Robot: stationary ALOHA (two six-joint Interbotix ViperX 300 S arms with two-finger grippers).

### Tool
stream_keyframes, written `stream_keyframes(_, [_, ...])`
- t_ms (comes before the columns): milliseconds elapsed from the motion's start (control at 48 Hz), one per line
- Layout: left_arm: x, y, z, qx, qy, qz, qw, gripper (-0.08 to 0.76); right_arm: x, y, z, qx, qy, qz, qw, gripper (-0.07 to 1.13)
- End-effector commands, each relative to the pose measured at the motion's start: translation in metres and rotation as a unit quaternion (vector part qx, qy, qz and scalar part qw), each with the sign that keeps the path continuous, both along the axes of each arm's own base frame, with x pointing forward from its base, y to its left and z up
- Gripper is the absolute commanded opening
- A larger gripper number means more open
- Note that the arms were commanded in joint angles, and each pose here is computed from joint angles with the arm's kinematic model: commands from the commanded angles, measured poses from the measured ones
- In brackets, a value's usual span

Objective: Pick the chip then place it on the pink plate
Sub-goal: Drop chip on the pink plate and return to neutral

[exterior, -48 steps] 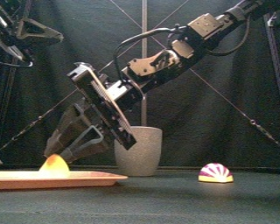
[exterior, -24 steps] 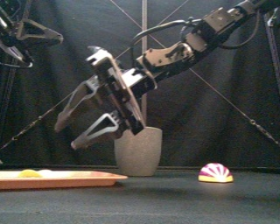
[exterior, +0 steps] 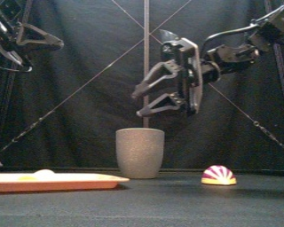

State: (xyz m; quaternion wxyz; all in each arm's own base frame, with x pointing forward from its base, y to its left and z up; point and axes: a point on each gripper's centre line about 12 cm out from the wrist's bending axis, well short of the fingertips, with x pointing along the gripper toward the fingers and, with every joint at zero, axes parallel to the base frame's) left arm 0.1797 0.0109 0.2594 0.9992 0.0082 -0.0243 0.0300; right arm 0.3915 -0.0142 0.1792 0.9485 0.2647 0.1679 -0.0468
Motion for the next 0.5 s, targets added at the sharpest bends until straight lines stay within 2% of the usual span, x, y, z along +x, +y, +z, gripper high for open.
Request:
stream_keyframes(21, [0.001, 0.003, 0.005, 0.002, -0.008, 0.007, 1.000, -0.013, -0.025, -0.008, 0.025, -0.005, -0.046, -0.009, 0.999, 0.84])
stream_keyframes(229, [0.000, 0.004, 0.003, 0.002, -0.005, 0.011, 1.000, -0.013, -0.066, -0.017, 0.044, -0.023, -0.083, -0.016, 0.996, 0.84])
stream_keyframes(500, [0.000, 0.005, 0.002, 0.002, -0.003, 0.014, 1.000, -0.013, -0.100, -0.012, 0.070, -0.144, -0.114, 0.053, 0.982, 0.84])
